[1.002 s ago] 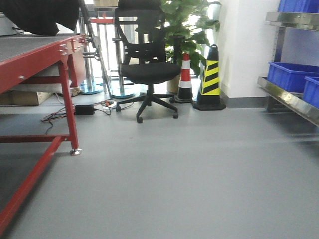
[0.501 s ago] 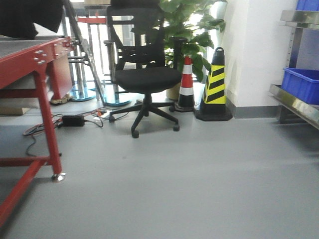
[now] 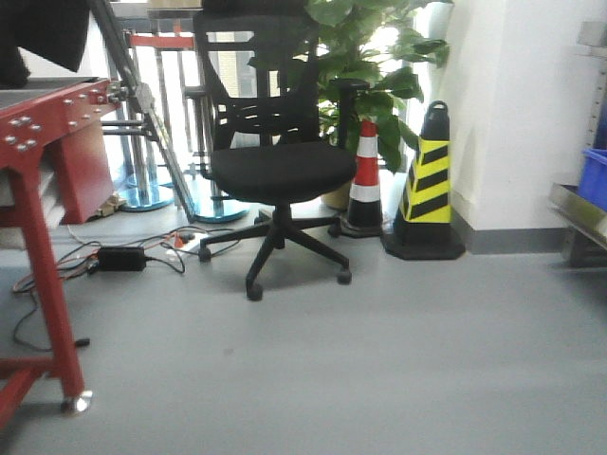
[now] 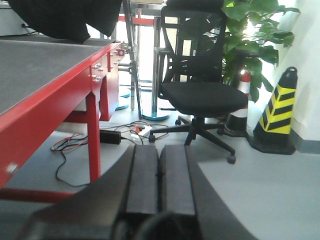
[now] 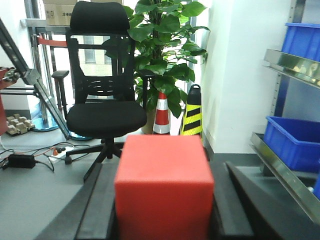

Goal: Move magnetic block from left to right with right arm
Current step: 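Drive the base past the table toward the office chair, then turn the base toward the second table holding the red cube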

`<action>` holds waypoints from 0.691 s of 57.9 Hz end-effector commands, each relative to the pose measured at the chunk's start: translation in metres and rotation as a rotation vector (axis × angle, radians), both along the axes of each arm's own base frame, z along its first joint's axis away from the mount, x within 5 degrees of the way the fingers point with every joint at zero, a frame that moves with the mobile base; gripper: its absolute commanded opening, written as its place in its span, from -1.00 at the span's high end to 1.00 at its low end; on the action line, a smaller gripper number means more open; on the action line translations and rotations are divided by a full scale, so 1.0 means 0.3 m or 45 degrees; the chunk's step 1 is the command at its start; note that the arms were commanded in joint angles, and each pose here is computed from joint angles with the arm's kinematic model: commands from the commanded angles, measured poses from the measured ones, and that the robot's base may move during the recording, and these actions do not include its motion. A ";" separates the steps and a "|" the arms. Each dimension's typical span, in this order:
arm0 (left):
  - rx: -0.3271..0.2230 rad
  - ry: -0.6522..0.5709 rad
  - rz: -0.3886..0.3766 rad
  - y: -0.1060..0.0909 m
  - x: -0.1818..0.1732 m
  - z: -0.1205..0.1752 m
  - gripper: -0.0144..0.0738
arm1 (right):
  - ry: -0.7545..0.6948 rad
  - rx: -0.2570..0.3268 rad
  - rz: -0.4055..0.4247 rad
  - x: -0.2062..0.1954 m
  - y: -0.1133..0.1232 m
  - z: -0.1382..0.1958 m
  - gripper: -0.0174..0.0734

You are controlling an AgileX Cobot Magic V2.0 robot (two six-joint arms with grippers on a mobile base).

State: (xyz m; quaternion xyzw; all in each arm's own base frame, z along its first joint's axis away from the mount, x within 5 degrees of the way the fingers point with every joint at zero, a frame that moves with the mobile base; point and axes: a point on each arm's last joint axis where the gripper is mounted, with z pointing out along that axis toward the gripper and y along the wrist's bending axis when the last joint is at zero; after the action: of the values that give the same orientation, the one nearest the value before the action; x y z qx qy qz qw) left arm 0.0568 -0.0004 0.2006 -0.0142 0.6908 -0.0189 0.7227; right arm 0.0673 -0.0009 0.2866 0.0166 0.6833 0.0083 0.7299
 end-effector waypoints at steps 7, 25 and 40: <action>-0.013 -0.101 -0.001 0.000 -0.003 0.017 0.96 | -0.141 -0.025 -0.010 -0.006 -0.001 0.059 -0.11; -0.013 -0.101 -0.001 0.000 -0.003 0.017 0.96 | -0.141 -0.025 -0.010 -0.006 -0.001 0.059 -0.11; -0.013 -0.101 -0.001 0.000 -0.003 0.017 0.96 | -0.141 -0.025 -0.010 -0.006 -0.001 0.059 -0.11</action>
State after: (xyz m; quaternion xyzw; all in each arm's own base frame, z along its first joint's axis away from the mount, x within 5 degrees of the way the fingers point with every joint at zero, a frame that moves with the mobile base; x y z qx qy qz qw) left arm 0.0568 -0.0004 0.2006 -0.0142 0.6908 -0.0189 0.7227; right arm 0.0673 -0.0009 0.2866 0.0166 0.6833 0.0083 0.7299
